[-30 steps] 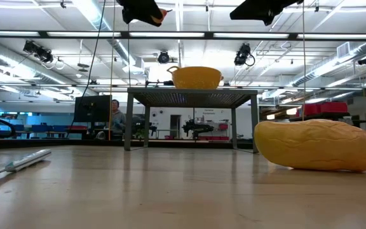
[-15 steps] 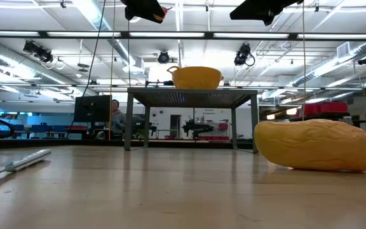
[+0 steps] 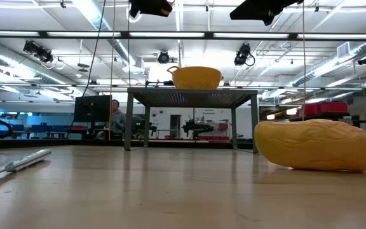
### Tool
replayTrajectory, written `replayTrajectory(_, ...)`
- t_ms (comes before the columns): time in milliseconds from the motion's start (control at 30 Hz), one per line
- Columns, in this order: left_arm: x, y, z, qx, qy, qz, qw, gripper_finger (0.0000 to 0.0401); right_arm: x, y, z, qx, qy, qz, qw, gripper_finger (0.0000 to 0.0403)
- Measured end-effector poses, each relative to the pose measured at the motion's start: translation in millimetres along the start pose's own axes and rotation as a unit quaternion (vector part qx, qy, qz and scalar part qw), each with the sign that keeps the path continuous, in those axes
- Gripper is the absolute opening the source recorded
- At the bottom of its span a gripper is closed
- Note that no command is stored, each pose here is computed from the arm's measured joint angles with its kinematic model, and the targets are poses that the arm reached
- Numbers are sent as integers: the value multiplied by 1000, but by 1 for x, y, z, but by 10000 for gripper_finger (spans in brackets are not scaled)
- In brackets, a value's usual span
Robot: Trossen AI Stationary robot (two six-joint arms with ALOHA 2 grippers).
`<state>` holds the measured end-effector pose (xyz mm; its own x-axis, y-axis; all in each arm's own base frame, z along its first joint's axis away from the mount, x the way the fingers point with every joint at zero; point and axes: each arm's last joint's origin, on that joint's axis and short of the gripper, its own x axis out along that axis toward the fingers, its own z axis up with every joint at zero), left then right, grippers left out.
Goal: Pick & Place Fruit
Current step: Put the pear into the yellow colander bowl on the shelf
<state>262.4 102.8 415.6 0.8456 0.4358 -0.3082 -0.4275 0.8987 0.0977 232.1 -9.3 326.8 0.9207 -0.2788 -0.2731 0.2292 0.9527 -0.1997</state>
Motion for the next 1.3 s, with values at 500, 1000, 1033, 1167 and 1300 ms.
replayTrajectory(500, 4, 20, 7, -11, -42, 16, 999, 138, 0, 0, 0, 0, 0, -1, 1000, 22)
replayTrajectory(1000, 65, 31, -8, -7, -48, 16, 999, 137, 0, 0, 0, 0, 0, -1, 1000, 22)
replayTrajectory(1033, 67, 33, -10, -8, -45, 13, 999, 138, 0, 0, 0, 0, 0, -1, 1000, 22)
replayTrajectory(1167, 69, 38, -10, -10, -50, 10, 999, 138, 0, 0, 0, 0, 0, -1, 1000, 22)
replayTrajectory(1300, 71, 43, -12, -13, -46, 15, 999, 137, 0, 0, 0, 0, 1, -1, 1000, 22)
